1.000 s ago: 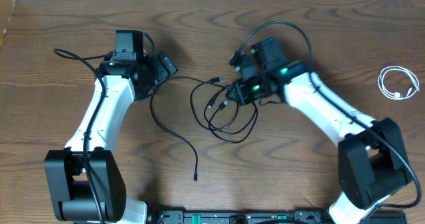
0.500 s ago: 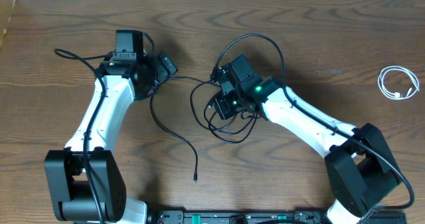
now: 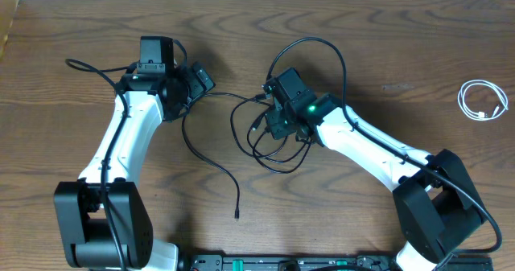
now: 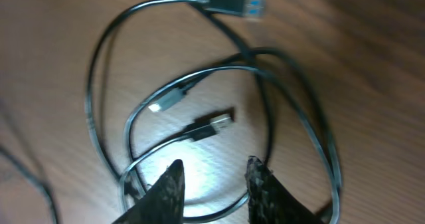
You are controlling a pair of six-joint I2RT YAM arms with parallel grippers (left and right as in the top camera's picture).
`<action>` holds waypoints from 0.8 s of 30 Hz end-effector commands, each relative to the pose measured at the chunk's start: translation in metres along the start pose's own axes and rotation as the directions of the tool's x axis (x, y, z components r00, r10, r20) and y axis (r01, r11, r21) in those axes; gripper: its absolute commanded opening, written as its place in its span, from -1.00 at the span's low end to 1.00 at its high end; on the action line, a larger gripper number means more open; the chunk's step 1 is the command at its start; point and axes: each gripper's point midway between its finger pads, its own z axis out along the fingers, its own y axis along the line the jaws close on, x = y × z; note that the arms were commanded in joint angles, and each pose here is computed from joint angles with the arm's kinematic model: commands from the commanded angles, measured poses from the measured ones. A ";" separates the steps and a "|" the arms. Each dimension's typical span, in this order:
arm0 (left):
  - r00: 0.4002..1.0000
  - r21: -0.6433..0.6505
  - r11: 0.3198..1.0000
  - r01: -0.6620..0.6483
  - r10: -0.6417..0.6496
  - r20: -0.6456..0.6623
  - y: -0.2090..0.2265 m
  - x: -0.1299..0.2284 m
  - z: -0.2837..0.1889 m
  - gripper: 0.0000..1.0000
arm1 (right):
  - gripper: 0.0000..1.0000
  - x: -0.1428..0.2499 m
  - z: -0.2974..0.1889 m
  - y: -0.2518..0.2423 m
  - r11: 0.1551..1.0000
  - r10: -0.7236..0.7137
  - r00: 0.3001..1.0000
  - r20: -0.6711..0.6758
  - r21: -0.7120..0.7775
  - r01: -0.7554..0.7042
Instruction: Untangle cables
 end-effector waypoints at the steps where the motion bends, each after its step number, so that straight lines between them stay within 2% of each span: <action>1: 1.000 -0.025 1.000 0.001 -0.001 -0.007 0.008 0.003 0.004 0.96 | -0.41 0.001 0.000 -0.024 0.990 0.011 1.000 0.019 0.137 -0.013; 8: 1.000 -0.024 1.000 0.000 -0.001 -0.007 0.008 0.003 0.004 0.95 | -0.31 0.008 0.007 -0.044 0.977 0.024 1.000 -0.009 0.212 -0.022; 14: 1.000 -0.024 1.000 0.000 -0.001 -0.007 0.008 0.003 0.004 0.96 | -0.16 0.030 0.005 -0.052 0.971 0.032 0.994 -0.101 0.241 -0.007; 24: 1.000 -0.024 1.000 0.000 -0.001 -0.007 0.008 0.003 0.004 0.95 | -0.20 0.053 0.005 -0.066 0.949 0.087 0.980 -0.177 0.315 -0.027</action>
